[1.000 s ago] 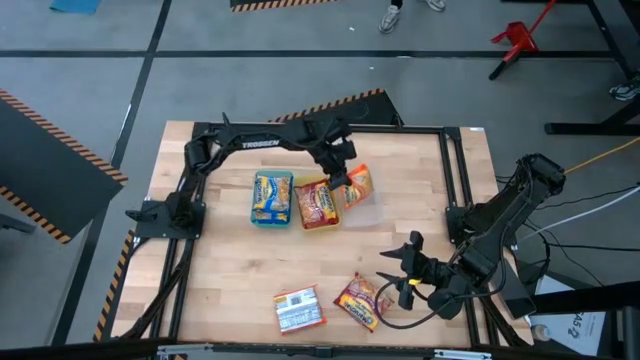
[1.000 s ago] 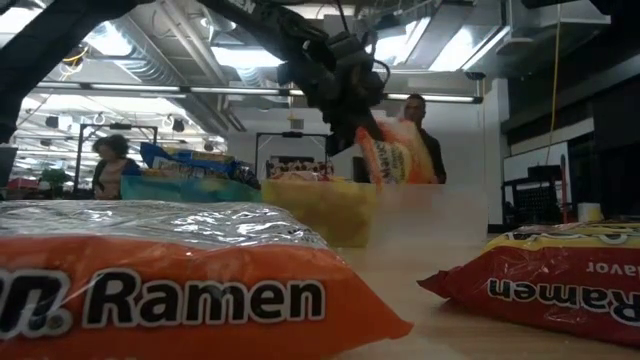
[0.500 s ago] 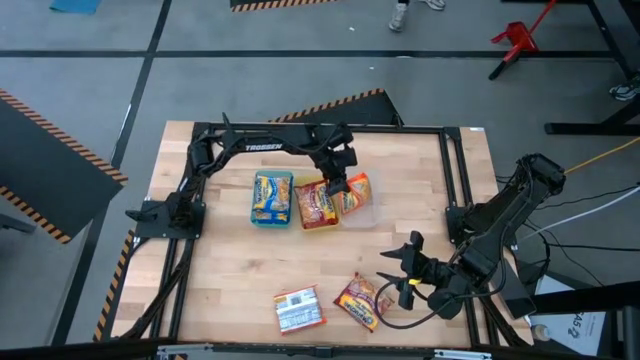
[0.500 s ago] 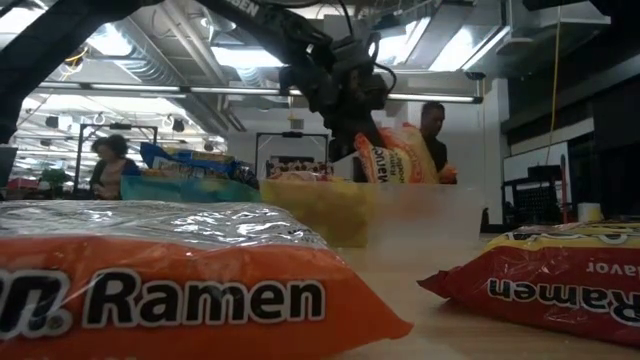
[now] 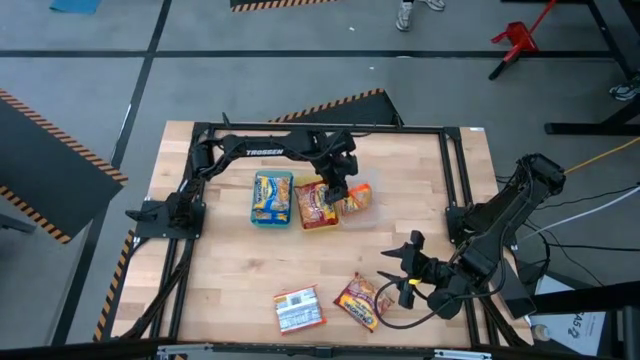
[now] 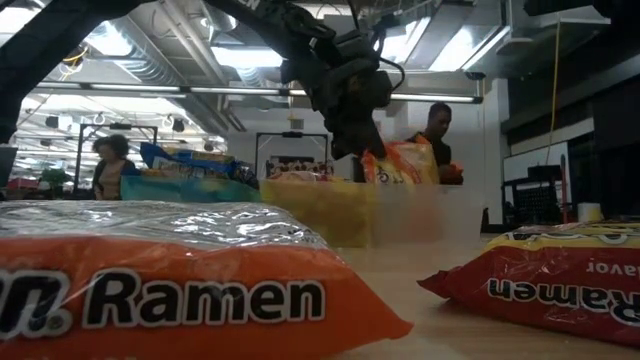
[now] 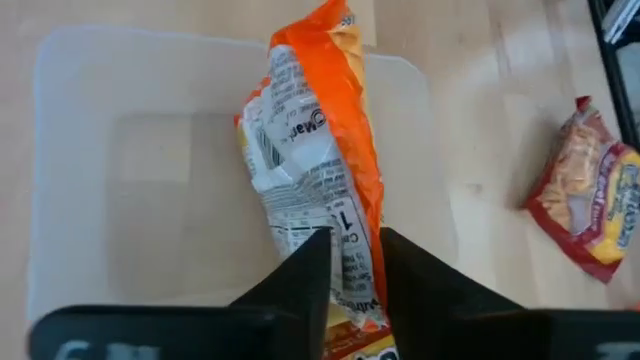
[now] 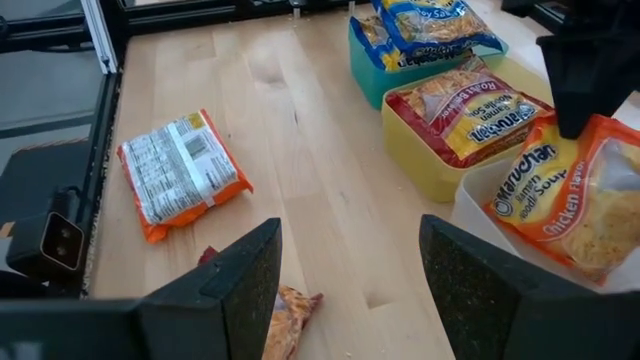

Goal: Sort Maruchan noodles
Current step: Put the orange bag into the white bin

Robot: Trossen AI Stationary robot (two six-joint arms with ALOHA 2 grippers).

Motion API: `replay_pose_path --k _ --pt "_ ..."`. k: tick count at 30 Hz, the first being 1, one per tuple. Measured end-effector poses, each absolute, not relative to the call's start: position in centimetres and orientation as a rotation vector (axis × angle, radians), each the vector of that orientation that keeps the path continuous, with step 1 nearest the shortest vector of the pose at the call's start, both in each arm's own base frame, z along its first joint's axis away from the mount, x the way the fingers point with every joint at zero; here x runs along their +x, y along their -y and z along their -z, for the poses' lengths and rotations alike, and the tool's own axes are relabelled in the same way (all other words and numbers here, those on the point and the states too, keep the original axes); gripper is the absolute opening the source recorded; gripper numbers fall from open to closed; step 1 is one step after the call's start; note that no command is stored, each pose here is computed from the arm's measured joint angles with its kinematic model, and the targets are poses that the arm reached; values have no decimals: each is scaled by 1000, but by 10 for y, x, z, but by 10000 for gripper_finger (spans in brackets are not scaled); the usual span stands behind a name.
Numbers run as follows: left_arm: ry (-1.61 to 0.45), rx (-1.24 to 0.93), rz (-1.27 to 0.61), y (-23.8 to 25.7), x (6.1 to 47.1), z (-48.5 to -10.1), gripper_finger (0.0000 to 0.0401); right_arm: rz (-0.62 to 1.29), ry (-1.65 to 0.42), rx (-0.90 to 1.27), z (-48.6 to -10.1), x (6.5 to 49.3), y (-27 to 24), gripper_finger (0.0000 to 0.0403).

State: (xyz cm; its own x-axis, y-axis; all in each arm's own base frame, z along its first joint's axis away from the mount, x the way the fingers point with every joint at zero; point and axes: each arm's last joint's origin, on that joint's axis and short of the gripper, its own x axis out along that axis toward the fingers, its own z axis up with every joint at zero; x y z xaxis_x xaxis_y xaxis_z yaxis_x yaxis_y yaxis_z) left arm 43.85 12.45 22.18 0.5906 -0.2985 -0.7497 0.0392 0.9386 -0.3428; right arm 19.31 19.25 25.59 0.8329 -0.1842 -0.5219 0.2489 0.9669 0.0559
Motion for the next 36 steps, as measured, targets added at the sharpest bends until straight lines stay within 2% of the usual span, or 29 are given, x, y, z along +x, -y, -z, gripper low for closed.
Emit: replay_pose_path --k 4,7,10,16,21,26,29,36 --pt "-956 -216 55 -130 438 -220 109 249 -527 110 -256 193 -191 223" --pt "-989 -136 -107 -137 436 -219 115 275 -505 99 -256 193 -190 223" --pt "-997 -98 -174 -141 435 -219 116 301 -505 103 -256 196 -186 223" --pt "-988 -107 -121 -136 437 -219 116 408 -537 90 -249 210 -168 223" --pt "-998 -113 -106 -130 434 -226 116 601 -553 -5 -239 226 -139 223" --pt "-934 -125 -124 -127 426 -255 116 773 -626 -38 -229 242 -99 223" --pt "-914 -159 -144 -123 416 -274 116 812 -670 -43 -219 251 -76 223" --pt "-809 -207 -142 -98 389 -330 116 660 -687 12 -202 278 -34 223"
